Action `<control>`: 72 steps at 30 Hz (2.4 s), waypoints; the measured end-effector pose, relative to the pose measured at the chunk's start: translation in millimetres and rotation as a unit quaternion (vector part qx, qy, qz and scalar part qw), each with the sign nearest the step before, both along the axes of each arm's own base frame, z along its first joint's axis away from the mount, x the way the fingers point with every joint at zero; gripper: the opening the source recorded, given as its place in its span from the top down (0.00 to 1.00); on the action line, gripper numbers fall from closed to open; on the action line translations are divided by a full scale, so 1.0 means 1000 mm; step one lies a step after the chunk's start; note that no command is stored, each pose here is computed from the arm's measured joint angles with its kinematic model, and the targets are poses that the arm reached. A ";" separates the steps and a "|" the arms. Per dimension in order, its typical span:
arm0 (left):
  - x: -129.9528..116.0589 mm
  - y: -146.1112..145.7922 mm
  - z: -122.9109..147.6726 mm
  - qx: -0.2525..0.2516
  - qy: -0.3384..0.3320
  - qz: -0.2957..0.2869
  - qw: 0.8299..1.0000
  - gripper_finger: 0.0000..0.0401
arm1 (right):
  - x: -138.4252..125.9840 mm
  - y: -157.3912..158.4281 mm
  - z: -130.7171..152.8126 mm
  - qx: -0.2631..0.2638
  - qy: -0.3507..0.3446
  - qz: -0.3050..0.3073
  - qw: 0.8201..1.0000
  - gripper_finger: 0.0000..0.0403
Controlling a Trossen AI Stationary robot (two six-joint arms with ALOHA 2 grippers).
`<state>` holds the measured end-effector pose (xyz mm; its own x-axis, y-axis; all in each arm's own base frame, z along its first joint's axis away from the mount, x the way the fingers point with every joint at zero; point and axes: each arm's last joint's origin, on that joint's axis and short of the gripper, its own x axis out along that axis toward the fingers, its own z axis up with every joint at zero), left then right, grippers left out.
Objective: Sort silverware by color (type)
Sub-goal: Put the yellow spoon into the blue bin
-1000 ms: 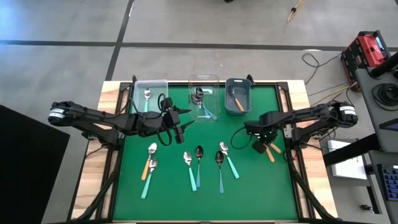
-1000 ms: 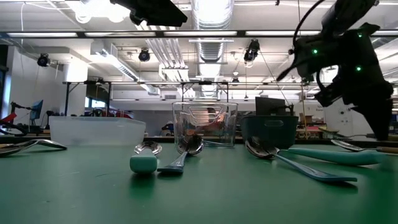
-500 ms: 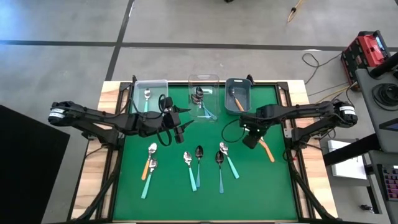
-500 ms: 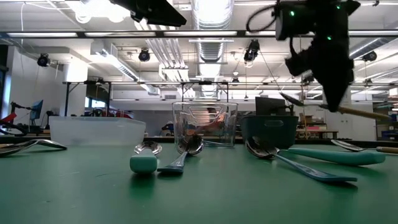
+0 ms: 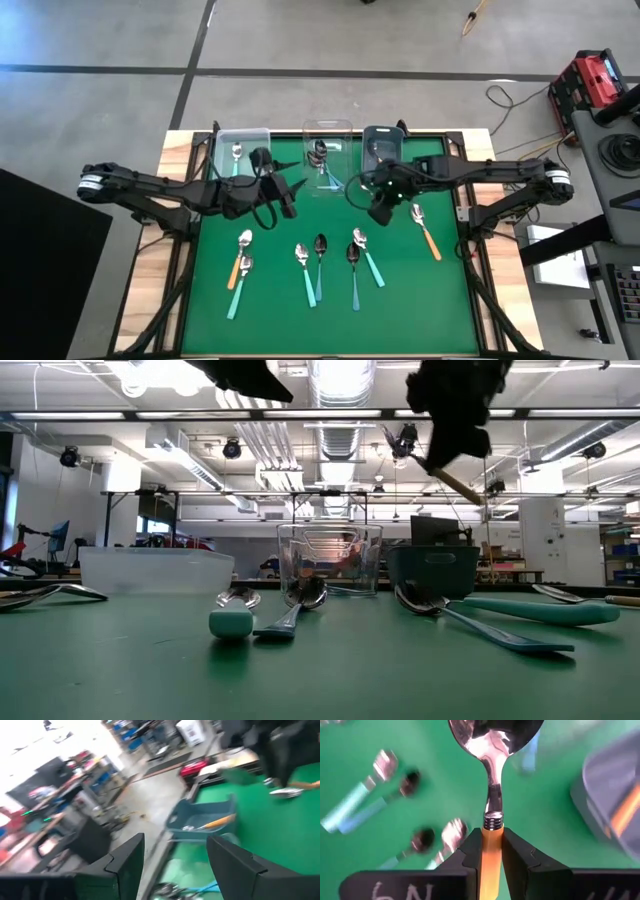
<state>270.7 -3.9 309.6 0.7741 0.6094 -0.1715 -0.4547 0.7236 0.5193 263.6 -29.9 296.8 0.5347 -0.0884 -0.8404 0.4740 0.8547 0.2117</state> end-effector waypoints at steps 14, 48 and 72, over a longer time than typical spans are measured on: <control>-0.013 0.003 0.015 0.037 -0.009 0.016 0.999 0.51 | 0.009 -0.031 0.037 -0.055 -0.104 -0.046 0.992 0.90; -0.048 0.005 0.012 0.021 0.006 -0.011 1.000 0.51 | 0.104 -0.122 0.049 -0.129 -0.060 -0.039 0.989 0.89; -0.128 0.007 0.017 0.016 -0.179 -0.103 0.978 0.51 | 0.118 -0.138 0.050 -0.141 -0.066 -0.042 0.987 0.89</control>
<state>143.0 2.8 327.1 0.8882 0.4347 0.1491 -0.4574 0.8051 0.3777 381.8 -168.0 346.6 0.6186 -0.3584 -0.6992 0.5306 0.8469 0.0354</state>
